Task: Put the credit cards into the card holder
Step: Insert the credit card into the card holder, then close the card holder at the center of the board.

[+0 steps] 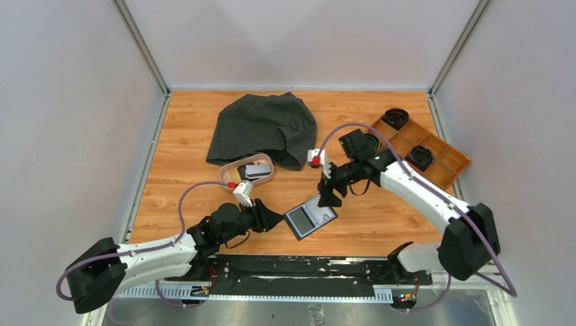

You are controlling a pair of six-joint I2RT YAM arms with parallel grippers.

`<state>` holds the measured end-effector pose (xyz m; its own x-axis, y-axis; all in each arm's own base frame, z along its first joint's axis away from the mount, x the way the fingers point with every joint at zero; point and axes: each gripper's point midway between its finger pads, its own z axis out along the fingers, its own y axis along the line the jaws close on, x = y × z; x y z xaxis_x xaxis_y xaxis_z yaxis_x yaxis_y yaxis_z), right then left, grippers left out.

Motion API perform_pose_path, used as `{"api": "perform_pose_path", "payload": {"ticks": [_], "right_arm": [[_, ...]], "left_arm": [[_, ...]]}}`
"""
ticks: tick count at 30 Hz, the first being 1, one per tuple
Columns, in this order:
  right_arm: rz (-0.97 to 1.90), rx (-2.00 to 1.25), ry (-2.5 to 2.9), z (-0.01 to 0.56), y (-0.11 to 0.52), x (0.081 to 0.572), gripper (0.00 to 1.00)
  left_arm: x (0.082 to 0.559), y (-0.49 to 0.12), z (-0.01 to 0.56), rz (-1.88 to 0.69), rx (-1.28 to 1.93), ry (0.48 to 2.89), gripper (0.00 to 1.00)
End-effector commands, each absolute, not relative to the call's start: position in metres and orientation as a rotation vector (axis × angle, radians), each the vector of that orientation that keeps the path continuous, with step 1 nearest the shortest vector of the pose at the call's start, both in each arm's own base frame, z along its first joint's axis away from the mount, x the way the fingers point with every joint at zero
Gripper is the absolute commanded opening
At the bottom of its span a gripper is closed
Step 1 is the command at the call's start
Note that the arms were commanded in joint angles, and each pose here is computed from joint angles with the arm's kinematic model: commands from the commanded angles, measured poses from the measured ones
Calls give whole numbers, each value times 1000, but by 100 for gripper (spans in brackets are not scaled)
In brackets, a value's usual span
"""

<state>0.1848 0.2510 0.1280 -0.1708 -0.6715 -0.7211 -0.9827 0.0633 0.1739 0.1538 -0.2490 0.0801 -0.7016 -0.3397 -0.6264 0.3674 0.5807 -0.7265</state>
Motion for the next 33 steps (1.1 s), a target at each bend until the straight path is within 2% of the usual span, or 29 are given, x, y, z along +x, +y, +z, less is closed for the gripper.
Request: {"api": "perform_pose_path", "payload": {"ticks": [1, 5, 8, 11, 15, 17, 23, 33], "right_arm": [[951, -1595, 1740, 172, 219, 188, 70], [823, -1530, 1642, 207, 204, 200, 70], [747, -1522, 1587, 226, 202, 206, 72], [808, -1495, 1592, 236, 209, 208, 73], [1024, -1489, 1596, 226, 224, 196, 72], [1047, -1498, 1622, 210, 223, 194, 72], [1057, -1414, 1723, 180, 211, 199, 72], [1066, -1388, 1850, 150, 206, 207, 69]], "left_arm": [[161, -246, 87, -1052, 67, 2067, 43], [173, -230, 99, -853, 120, 2102, 44], [183, -209, 123, -671, 154, 2098, 50], [190, -193, 157, -588, 173, 2032, 66], [191, -179, 185, -639, 102, 1899, 98], [187, -183, 190, -754, 39, 1846, 100], [166, -211, 143, -1103, -118, 1852, 100], [157, -222, 101, -1130, -214, 2043, 99]]}}
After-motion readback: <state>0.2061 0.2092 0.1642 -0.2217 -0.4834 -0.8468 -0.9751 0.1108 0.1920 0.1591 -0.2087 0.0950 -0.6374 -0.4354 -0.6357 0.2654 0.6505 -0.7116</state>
